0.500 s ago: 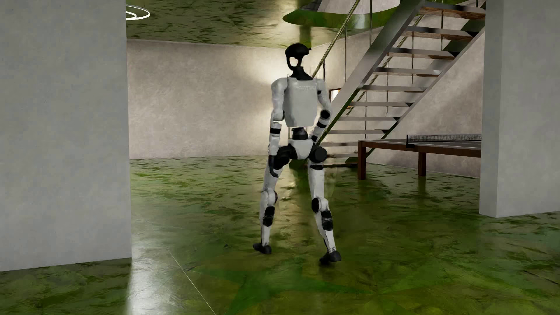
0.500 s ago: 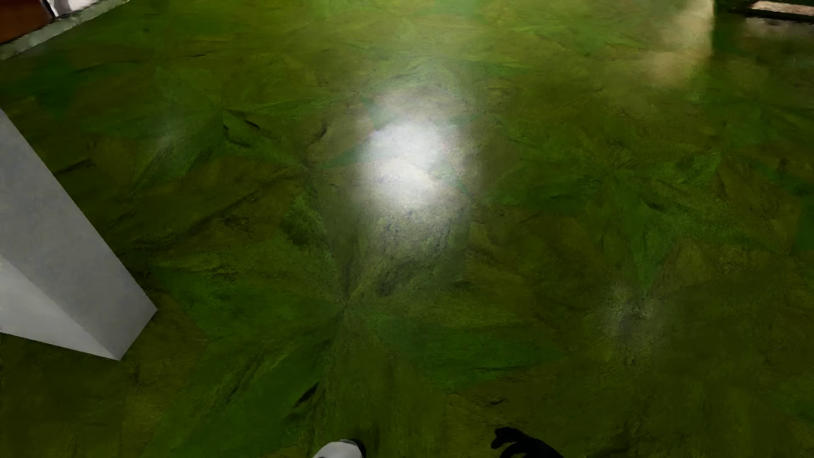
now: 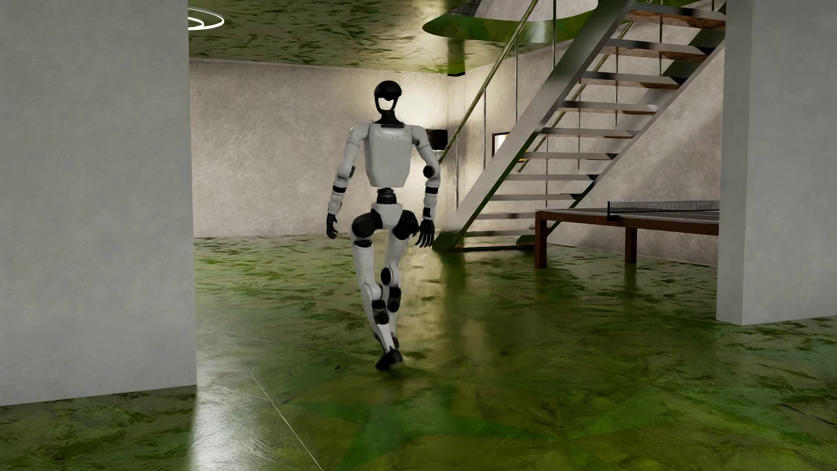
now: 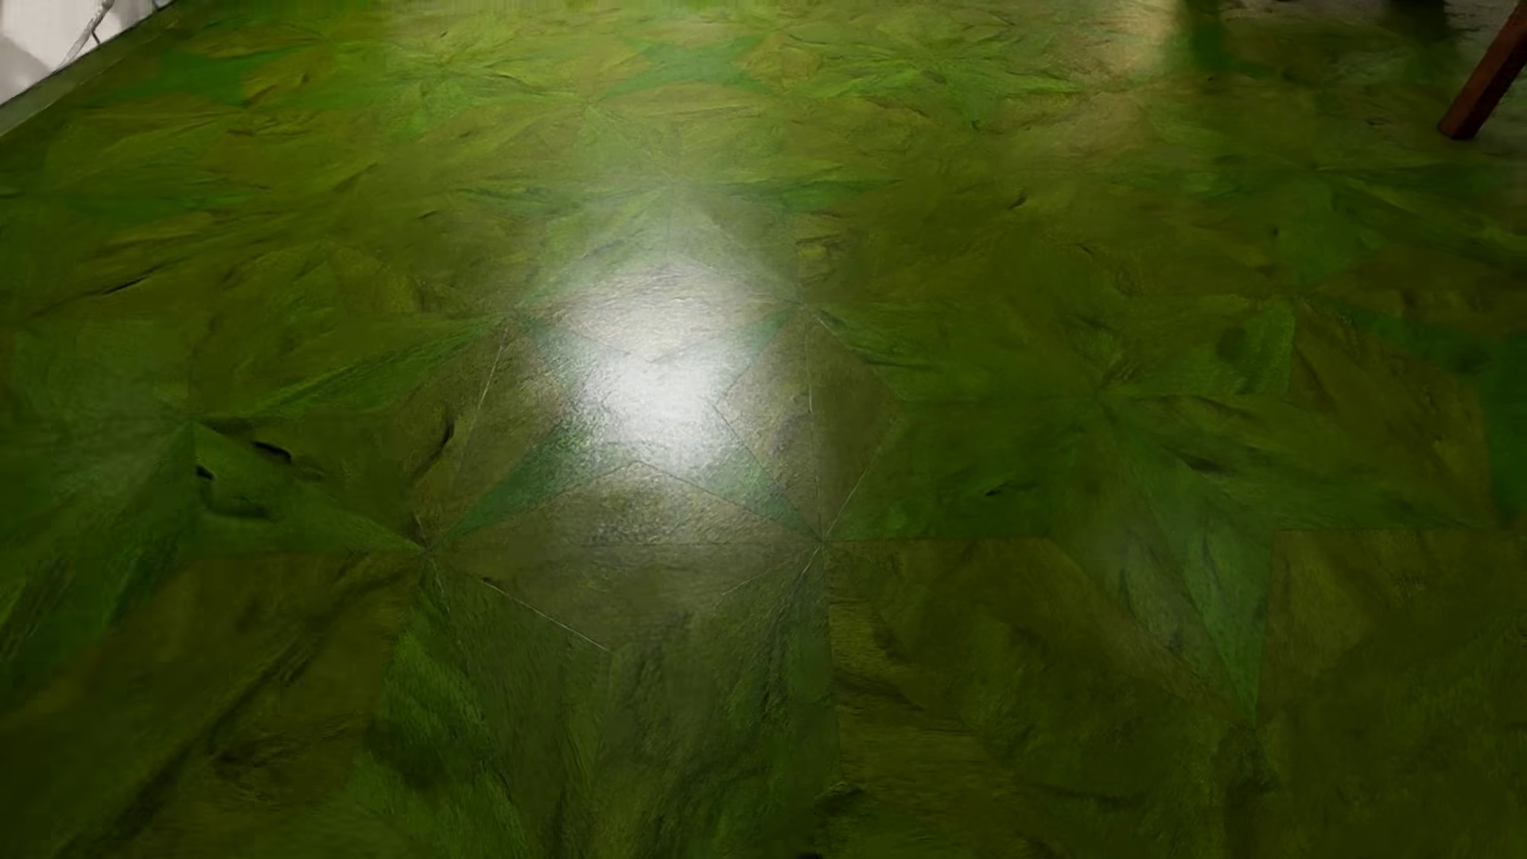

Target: Rotate left

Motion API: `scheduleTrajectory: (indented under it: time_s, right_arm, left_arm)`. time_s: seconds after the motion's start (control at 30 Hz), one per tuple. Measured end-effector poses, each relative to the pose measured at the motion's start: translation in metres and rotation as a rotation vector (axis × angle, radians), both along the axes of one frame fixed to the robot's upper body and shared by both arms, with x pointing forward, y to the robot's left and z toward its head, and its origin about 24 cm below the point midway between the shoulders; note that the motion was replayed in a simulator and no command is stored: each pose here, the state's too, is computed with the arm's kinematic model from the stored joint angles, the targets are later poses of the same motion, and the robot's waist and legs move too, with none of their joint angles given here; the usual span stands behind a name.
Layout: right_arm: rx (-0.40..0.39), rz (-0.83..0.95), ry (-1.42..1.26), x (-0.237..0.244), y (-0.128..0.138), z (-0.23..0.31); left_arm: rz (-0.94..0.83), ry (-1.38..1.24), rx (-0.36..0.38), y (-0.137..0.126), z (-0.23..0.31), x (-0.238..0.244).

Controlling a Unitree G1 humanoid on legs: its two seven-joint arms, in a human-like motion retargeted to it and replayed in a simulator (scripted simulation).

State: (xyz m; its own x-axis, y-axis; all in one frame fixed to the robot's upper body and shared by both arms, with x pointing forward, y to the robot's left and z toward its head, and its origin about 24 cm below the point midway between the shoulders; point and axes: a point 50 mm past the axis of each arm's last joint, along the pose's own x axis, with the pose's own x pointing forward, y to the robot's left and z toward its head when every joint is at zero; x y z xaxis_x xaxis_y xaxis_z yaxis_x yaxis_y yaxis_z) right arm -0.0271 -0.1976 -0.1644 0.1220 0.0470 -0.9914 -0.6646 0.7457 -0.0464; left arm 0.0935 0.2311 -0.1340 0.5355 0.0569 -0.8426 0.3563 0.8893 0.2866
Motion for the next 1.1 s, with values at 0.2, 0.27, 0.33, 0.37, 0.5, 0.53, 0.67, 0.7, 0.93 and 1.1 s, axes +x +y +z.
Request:
scheduleTrajectory:
  time_s: [0.2,0.27,0.33,0.37,0.5,0.53,0.67,0.7,0.93,1.1]
  right_arm:
    - [-0.039,-0.058,-0.036,0.010,-0.015,0.002]
    - [0.000,-0.041,-0.144,0.043,-0.009,0.006]
    - [0.014,-0.077,-0.254,0.077,-0.011,0.012]
    - [0.010,-0.092,-0.310,0.093,-0.016,0.018]
    - [0.015,-0.160,-0.409,0.121,-0.020,0.026]
    - [0.052,-0.113,-0.415,0.126,-0.006,0.026]
    - [0.119,-0.046,-0.323,0.098,0.023,0.016]
    - [0.112,-0.032,-0.262,0.080,0.025,0.010]
    - [-0.026,-0.017,0.079,-0.034,-0.010,0.005]
    - [-0.051,0.019,0.170,-0.060,-0.014,0.008]
  left_arm:
    - [0.068,0.239,0.010,-0.001,-0.023,-0.069]
    - [0.060,0.284,0.029,0.004,-0.022,-0.085]
    - [0.082,0.330,0.039,0.009,-0.020,-0.106]
    - [0.100,0.355,0.042,0.010,-0.020,-0.117]
    - [0.081,0.421,0.049,0.009,-0.021,-0.135]
    - [0.057,0.398,0.074,0.017,-0.021,-0.121]
    - [0.080,0.283,0.089,0.028,-0.016,-0.086]
    - [0.073,0.255,0.077,0.025,-0.014,-0.080]
    - [-0.024,0.016,0.022,0.007,0.001,-0.006]
    - [0.015,0.097,0.044,0.014,-0.006,-0.028]
